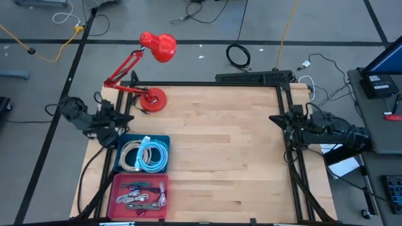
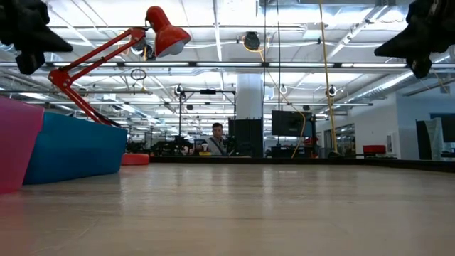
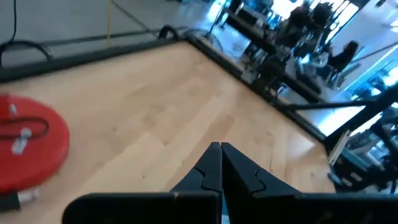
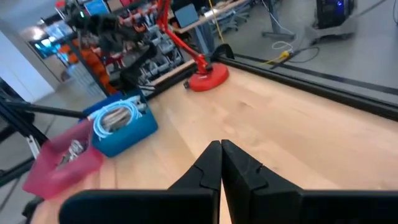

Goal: Pick & Place USB Port
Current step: Return to Home Position

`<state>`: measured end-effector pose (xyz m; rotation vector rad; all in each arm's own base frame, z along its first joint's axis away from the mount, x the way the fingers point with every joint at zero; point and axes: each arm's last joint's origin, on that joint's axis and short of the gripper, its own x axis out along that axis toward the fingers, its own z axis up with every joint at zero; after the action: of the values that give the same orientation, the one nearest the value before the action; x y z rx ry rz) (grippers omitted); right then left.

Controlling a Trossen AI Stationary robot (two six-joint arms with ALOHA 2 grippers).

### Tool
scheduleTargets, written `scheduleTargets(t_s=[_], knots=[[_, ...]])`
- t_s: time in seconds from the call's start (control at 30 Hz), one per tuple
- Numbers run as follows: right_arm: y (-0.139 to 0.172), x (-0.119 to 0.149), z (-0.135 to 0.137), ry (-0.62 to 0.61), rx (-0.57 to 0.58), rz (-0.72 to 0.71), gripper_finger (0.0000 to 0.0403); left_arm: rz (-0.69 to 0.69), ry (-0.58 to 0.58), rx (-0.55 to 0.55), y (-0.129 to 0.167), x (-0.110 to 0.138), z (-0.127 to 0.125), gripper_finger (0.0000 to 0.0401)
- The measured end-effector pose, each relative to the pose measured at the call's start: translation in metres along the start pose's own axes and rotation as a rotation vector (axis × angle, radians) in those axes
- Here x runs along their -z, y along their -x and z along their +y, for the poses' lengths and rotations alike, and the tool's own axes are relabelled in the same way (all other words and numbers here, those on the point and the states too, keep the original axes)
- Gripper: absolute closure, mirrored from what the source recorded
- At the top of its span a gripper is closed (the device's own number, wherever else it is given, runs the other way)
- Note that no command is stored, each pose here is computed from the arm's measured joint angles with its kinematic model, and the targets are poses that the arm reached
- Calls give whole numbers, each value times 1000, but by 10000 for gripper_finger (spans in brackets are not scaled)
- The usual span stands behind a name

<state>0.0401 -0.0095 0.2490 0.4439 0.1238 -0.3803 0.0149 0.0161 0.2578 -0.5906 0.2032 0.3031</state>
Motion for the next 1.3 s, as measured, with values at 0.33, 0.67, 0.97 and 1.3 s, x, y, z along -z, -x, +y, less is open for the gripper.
scheduleTargets(t_s=[0.33,0.67,0.97,1.3], knots=[[-32,25,3,-48,-151,-38,403,46,63,33,-36,49,-8,401],[-55,66,-7,-79,-153,71,403,46,97,8,-42,60,-6,401],[-61,78,-11,-117,-138,93,403,104,273,-201,-39,73,18,397],[-61,76,-10,-186,-149,74,403,189,283,-171,-39,75,16,383]])
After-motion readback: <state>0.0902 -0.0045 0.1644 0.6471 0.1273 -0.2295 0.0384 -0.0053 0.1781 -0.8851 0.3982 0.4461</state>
